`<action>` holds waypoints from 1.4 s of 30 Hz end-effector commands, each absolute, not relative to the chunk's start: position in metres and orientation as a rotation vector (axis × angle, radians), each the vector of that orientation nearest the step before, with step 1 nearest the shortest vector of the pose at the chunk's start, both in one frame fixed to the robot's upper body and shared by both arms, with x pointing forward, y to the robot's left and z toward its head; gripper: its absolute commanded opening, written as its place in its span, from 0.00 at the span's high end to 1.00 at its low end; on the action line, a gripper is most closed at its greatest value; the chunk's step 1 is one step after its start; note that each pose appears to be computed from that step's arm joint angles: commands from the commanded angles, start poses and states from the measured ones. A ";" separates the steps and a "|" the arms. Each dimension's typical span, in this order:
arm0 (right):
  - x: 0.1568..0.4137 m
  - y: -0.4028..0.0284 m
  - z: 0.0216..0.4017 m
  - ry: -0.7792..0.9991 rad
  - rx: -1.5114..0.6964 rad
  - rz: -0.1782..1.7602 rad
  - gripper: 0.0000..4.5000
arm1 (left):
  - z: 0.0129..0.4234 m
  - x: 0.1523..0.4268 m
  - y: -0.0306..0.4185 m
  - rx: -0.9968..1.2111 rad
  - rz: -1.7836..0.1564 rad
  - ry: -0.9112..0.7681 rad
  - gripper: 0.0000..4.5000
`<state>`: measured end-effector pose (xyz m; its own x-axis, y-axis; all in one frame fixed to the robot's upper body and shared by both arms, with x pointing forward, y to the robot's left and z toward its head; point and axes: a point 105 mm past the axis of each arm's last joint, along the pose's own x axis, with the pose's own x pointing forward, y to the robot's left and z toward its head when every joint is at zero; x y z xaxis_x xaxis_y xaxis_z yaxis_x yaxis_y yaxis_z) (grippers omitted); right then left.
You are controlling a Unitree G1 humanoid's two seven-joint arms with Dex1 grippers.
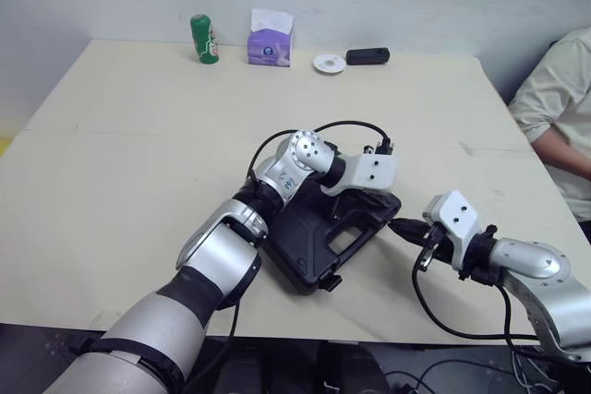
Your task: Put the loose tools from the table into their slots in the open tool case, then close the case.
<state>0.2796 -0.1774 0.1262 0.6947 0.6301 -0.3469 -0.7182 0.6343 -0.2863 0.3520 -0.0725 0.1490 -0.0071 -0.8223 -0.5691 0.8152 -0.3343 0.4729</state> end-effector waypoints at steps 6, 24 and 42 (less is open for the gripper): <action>0.280 -0.159 0.145 0.119 -0.434 0.832 1.00 | 0.083 0.343 -0.051 1.028 -1.709 0.280 0.99; 0.268 -0.191 0.138 0.237 -0.494 0.790 1.00 | 0.126 0.353 -0.015 0.893 -1.731 0.213 0.99; 0.192 -0.164 0.135 0.362 -0.359 1.041 1.00 | 0.175 0.261 0.044 0.734 -2.074 0.187 0.99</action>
<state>0.2010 -0.1788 0.1281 0.5079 0.7226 -0.4689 -0.8481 0.5148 -0.1254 0.2847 0.0431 0.1779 -0.2765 -0.7942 -0.5410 0.8755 -0.4403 0.1989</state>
